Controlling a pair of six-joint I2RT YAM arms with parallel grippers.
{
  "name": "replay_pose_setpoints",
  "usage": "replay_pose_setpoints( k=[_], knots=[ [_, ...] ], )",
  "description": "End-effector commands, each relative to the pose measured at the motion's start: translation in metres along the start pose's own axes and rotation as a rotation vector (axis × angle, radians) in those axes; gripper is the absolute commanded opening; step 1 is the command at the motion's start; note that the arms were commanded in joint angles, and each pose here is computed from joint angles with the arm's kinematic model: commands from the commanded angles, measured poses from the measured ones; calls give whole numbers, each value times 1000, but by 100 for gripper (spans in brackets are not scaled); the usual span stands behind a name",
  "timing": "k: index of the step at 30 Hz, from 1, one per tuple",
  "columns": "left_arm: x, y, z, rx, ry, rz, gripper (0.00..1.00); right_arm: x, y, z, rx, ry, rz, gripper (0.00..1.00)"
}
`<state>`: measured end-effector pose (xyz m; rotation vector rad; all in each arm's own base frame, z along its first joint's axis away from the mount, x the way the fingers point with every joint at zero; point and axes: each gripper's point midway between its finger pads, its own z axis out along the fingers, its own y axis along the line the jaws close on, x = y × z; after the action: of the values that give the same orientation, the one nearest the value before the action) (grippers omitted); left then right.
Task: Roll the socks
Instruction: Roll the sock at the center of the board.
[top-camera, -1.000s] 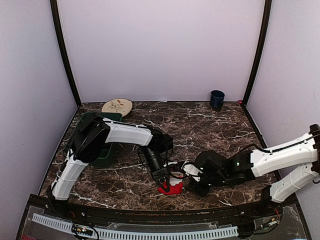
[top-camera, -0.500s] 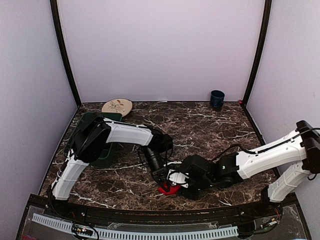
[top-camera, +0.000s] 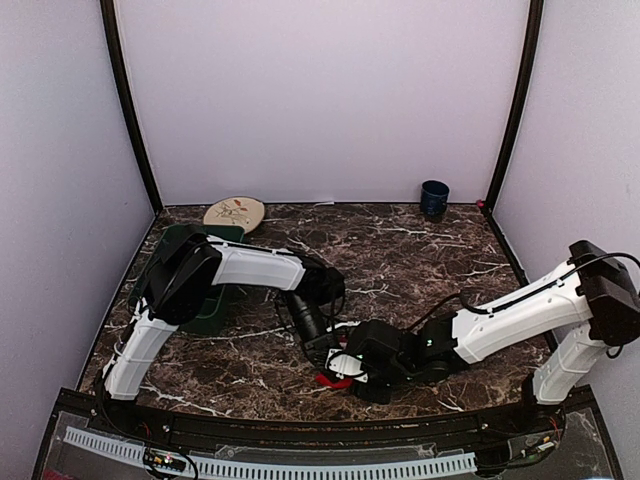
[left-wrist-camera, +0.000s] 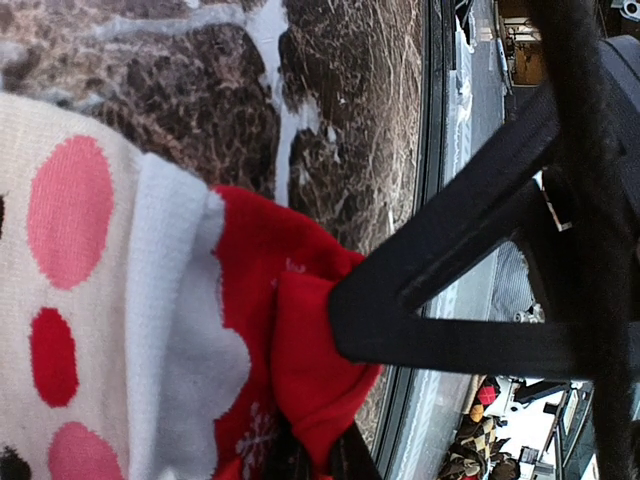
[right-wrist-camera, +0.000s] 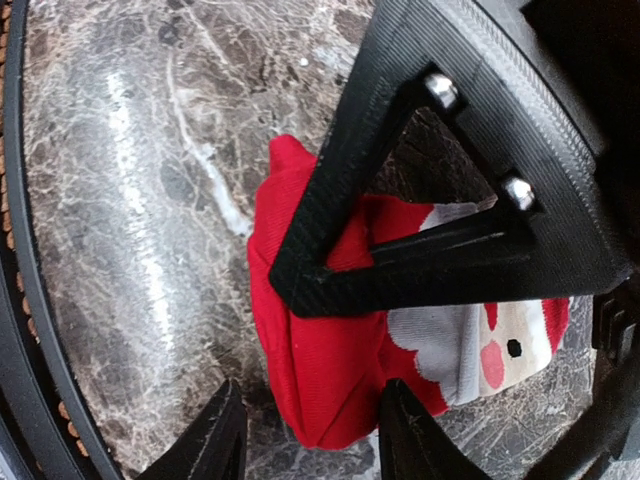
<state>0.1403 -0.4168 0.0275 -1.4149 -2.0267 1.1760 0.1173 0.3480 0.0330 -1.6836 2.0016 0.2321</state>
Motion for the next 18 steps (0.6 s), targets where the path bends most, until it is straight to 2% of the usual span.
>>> replay_pose_setpoints(
  k=[1, 18],
  knots=[
    [1, -3, 4, 11, 11, 14, 5, -18, -6, 1, 44, -40, -17, 45],
    [8, -7, 17, 16, 44, 20, 6, -8, -18, 9, 42, -5, -4, 47]
  ],
)
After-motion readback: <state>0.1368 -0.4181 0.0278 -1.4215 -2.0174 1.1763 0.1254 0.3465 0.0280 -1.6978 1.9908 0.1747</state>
